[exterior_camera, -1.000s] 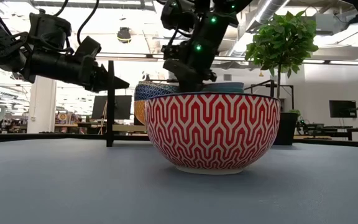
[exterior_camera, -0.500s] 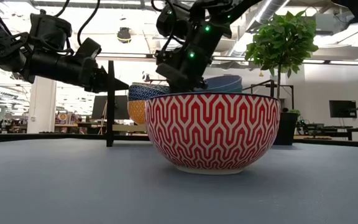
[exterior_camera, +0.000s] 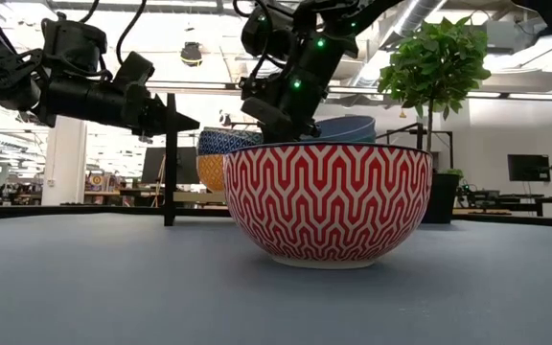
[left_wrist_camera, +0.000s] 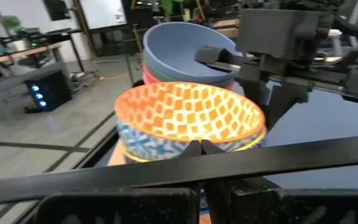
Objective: Place and stack bowls onto a shelf
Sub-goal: Adjust the stacked colored bowls
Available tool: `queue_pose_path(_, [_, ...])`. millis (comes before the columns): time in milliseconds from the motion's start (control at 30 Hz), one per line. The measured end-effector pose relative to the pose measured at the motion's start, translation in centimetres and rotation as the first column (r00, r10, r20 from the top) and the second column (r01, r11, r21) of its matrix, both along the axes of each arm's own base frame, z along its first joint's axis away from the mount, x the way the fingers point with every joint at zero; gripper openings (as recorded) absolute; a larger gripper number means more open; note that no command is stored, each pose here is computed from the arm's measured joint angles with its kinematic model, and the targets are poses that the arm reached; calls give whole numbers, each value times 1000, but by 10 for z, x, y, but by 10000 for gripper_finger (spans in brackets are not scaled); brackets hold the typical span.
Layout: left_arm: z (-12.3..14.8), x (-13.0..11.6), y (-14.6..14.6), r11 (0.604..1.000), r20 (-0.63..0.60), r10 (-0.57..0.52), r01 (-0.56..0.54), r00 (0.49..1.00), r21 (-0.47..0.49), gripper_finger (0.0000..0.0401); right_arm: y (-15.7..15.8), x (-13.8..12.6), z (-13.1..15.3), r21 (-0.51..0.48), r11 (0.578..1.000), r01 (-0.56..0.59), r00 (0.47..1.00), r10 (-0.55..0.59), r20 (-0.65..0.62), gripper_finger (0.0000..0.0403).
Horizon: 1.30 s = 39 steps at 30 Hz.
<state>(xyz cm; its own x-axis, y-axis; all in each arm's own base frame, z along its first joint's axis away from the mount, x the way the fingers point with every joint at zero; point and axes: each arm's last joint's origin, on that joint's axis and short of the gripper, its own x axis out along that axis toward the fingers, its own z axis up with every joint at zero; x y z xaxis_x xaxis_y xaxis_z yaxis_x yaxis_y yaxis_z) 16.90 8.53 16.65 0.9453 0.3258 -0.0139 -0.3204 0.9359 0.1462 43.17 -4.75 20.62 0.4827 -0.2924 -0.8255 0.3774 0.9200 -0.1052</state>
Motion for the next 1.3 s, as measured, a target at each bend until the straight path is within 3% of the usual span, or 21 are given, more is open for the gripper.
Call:
queue_pose_path(200, [2,0,0,1000,20,-1,0,1000,9,0,8,0,5,8,1000,-14,1000,14,-5,26])
queue_pose_path(600, [1,0,0,1000,10,-7,7,1000,28,0,23,1,49,-3,999,-42,998,42,-53,28])
queue_pose_path(800, [1,0,0,999,3,-16,16,1000,36,0,26,3,55,-11,998,-61,997,60,-43,28])
queue_pose_path(1300, [-14,16,11,998,-100,57,-60,993,-22,0,32,4,78,-26,995,-96,995,95,-20,28])
